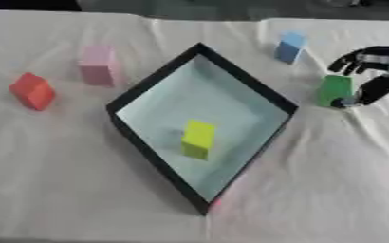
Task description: Pick up objects on the table and place them in the box.
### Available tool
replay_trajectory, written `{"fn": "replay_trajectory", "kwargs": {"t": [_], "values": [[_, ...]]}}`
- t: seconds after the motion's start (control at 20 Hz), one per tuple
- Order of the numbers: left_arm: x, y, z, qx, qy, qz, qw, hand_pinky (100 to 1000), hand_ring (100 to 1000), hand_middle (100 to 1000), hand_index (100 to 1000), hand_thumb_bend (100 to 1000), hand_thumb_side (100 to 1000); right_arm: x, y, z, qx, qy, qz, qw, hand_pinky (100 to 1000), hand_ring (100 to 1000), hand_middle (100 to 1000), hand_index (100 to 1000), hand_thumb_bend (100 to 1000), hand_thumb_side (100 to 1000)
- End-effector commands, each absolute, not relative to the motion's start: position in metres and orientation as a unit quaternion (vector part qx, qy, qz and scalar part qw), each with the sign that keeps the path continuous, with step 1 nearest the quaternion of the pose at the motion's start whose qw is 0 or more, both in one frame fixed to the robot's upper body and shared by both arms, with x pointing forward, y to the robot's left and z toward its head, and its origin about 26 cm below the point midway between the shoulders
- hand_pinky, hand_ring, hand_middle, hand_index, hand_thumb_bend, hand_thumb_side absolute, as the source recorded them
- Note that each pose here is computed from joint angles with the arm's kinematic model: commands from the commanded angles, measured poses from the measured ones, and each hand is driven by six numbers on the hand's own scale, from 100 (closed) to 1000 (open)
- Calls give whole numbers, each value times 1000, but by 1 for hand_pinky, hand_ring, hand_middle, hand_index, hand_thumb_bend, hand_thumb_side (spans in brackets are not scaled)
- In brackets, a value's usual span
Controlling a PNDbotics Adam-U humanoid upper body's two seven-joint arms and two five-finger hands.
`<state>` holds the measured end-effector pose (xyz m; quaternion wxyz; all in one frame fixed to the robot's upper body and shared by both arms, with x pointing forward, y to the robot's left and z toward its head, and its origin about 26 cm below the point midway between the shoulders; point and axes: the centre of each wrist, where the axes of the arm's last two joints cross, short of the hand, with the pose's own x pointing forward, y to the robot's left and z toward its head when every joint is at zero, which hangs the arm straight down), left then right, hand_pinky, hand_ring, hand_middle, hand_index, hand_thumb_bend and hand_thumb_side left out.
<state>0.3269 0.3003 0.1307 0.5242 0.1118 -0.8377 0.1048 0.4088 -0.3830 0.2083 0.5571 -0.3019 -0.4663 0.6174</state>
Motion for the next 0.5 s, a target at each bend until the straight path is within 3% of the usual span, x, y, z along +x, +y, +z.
{"fn": "replay_trajectory", "kwargs": {"t": [0.05, 0.2, 0.5], "values": [[327, 300, 140, 108, -847, 98, 512, 800, 773, 787, 822, 276, 680, 410, -390, 218, -320, -461, 616, 552, 869, 853, 839, 894, 477, 306], [327, 300, 141, 108, -847, 98, 512, 801, 773, 786, 822, 276, 681, 412, -391, 213, -325, -462, 610, 556, 857, 822, 779, 862, 464, 277], [327, 300, 141, 107, -847, 96, 512, 801, 774, 784, 821, 275, 681, 415, -387, 215, -340, -484, 583, 558, 815, 737, 594, 694, 423, 100]]}}
